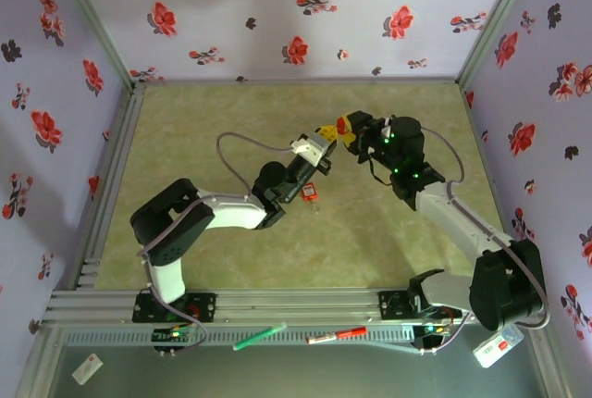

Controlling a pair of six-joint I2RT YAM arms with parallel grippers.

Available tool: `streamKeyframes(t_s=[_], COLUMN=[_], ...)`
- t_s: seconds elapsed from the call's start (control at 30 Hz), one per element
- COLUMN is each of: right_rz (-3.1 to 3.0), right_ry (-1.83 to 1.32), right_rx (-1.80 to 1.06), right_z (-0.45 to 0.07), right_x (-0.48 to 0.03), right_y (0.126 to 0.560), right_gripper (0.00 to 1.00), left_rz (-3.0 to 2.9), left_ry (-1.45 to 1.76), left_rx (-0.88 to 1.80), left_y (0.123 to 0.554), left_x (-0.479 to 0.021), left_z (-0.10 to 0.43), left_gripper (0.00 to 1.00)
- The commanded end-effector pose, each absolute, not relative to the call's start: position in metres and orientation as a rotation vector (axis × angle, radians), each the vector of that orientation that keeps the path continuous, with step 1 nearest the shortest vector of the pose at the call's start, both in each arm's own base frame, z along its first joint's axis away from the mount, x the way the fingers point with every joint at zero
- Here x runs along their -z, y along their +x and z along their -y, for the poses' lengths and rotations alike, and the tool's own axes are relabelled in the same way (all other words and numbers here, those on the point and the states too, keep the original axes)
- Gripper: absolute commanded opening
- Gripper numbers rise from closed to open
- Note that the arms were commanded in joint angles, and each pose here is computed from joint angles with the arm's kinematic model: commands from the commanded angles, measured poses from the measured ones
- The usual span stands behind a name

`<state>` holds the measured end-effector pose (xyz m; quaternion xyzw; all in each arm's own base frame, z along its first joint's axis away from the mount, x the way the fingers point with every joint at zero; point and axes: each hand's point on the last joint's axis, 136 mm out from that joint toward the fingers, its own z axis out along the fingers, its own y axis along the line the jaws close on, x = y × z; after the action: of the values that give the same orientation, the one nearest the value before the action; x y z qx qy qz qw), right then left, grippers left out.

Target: Unlock with the key

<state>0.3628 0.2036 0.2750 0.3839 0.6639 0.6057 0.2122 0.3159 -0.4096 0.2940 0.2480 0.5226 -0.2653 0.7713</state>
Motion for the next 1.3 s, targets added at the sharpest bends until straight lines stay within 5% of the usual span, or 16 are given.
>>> streamKeyframes(t_s=[0.0, 0.73, 1.1, 1.27], right_rz=[-1.782, -1.868, -2.001, -2.001], right_ry=[0.613, 0.517, 0.401, 0.397], right_rx=[-2.004, -1.949, -1.78, -1.787], right_z=[-0.245, -0.258, -0.264, -0.276], right_x=[-0.368, -0.368, -0.351, -0.352], right_y=[0.317, 0.302, 0.292, 0.29], right_gripper=[0.0, 0.0, 0.0, 0.0], left_rz=[-1.268, -1.129, -1.142, -1.108], left_ry=[0.874, 0.916, 0.849, 0.819], left_rx=[0.772, 0.657, 1.108, 0.974], left_y=[0.27, 0.251, 0.235, 0.232], left_x=[-0.212, -0.231, -0.275, -0.267], left_z=[0.474, 0.514, 0.518, 0.525], left_gripper=[0.0, 0.0, 0.0, 0.0])
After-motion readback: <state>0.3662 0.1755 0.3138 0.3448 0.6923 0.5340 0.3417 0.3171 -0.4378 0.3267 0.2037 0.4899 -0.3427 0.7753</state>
